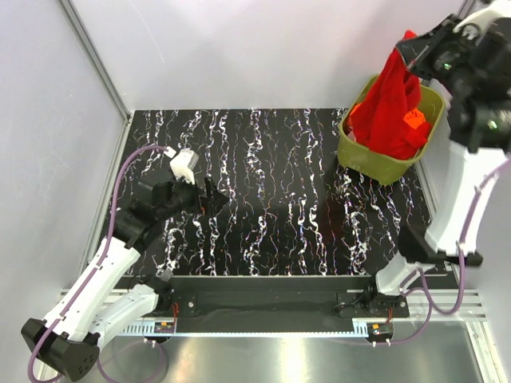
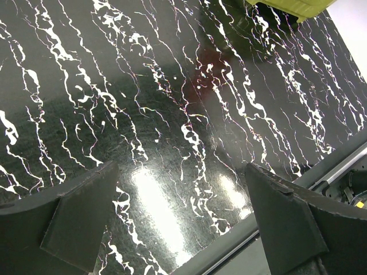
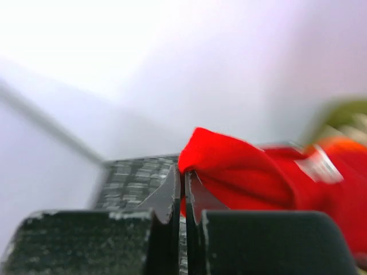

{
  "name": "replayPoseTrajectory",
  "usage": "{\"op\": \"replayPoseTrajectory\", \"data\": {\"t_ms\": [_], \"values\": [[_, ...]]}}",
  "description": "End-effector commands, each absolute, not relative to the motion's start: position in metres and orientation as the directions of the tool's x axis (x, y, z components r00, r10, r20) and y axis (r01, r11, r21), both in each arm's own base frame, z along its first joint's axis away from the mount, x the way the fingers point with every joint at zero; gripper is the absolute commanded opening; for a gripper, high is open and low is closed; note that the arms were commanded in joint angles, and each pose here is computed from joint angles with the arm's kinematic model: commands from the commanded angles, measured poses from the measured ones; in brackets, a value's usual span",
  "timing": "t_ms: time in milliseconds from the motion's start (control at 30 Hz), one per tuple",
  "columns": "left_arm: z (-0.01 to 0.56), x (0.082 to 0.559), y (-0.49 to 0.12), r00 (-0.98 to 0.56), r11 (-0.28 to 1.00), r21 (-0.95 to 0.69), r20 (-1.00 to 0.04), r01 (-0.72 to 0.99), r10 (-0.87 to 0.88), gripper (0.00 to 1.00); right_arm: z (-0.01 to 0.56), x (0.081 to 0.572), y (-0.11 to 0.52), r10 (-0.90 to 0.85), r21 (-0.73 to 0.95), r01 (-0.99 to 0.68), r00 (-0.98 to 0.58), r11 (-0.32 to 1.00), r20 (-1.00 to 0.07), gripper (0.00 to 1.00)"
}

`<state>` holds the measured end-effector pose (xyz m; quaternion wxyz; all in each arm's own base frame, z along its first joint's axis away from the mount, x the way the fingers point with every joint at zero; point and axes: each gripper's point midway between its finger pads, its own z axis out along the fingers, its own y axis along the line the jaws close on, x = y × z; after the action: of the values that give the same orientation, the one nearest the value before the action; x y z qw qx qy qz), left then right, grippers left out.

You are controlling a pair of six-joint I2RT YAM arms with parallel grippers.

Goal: Fold and stack the t-shirts
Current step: Grab the tshirt from the pile, then move the tshirt to the center of the board

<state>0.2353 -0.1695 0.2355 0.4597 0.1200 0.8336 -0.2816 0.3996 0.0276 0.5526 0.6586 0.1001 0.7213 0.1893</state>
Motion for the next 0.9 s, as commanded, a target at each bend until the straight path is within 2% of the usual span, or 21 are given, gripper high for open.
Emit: {"op": "replayPoseTrajectory", "data": {"t_ms": [0,67,100,133,200,300,400,433,467,500,533,633,700,767,800,867], "values": [[0.258,0.24,-0.171,-0.486,0.803,-0.35,-0.869,0.482,-0.086,0.99,0.641,0.315,0.106,0.444,0.39,-0.591,-0.06,0.706,-0.894,0.0],[0.264,0.239,-0.172,-0.477,0.799,-0.354,-0.874,0.486,-0.097,0.99,0.655,0.275,0.134,0.429,0.367,-0.744,-0.12,0.558,-0.895,0.0],[0.268,0.238,-0.171,-0.471,0.798,-0.357,-0.876,0.485,-0.105,0.99,0.667,0.264,0.139,0.43,0.329,-0.786,-0.089,0.524,-0.898,0.0],[0.272,0.237,-0.171,-0.469,0.795,-0.361,-0.876,0.487,-0.11,0.99,0.668,0.257,0.141,0.462,0.382,-0.786,-0.139,0.487,-0.876,0.0],[0.286,0.234,-0.172,-0.456,0.785,-0.377,-0.879,0.492,-0.137,0.99,0.67,0.25,0.146,0.461,0.38,-0.81,-0.156,0.446,-0.873,0.0],[0.301,0.224,-0.176,-0.46,0.752,-0.413,-0.872,0.513,-0.166,0.99,0.653,0.255,0.153,0.476,0.472,-0.788,-0.264,0.395,-0.839,0.0],[0.308,0.215,-0.177,-0.471,0.728,-0.448,-0.86,0.519,-0.194,0.99,0.618,0.28,0.16,0.461,0.548,-0.741,-0.358,0.389,-0.812,0.0],[0.301,0.212,-0.172,-0.497,0.741,-0.47,-0.841,0.479,-0.213,0.99,0.561,0.309,0.181,0.423,0.639,-0.672,-0.489,0.376,-0.763,0.0],[0.298,0.212,-0.173,-0.508,0.74,-0.48,-0.833,0.47,-0.218,0.99,0.561,0.312,0.18,0.434,0.641,-0.663,-0.482,0.387,-0.761,0.0],[0.296,0.21,-0.171,-0.511,0.742,-0.486,-0.83,0.463,-0.224,0.99,0.541,0.315,0.202,0.406,0.673,-0.644,-0.541,0.362,-0.736,0.0],[0.29,0.211,-0.17,-0.522,0.748,-0.492,-0.821,0.445,-0.229,0.99,0.498,0.336,0.214,0.375,0.72,-0.581,-0.614,0.38,-0.694,0.0],[0.264,0.212,-0.168,-0.581,0.766,-0.521,-0.777,0.376,-0.243,0.99,0.418,0.349,0.266,0.269,0.773,-0.504,-0.74,0.386,-0.617,0.0],[0.245,0.211,-0.168,-0.629,0.771,-0.546,-0.734,0.326,-0.254,0.99,0.388,0.359,0.283,0.254,0.78,-0.469,-0.763,0.415,-0.594,0.01],[0.225,0.211,-0.168,-0.676,0.781,-0.564,-0.688,0.268,-0.265,0.99,0.346,0.373,0.297,0.239,0.786,-0.403,-0.799,0.47,-0.552,0.19],[0.218,0.212,-0.168,-0.688,0.786,-0.565,-0.674,0.249,-0.268,0.99,0.322,0.381,0.297,0.237,0.789,-0.35,-0.823,0.505,-0.516,0.34],[0.199,0.213,-0.168,-0.726,0.8,-0.564,-0.636,0.206,-0.261,0.99,0.298,0.399,0.285,0.255,0.732,-0.294,-0.804,0.615,-0.537,0.38]]}}
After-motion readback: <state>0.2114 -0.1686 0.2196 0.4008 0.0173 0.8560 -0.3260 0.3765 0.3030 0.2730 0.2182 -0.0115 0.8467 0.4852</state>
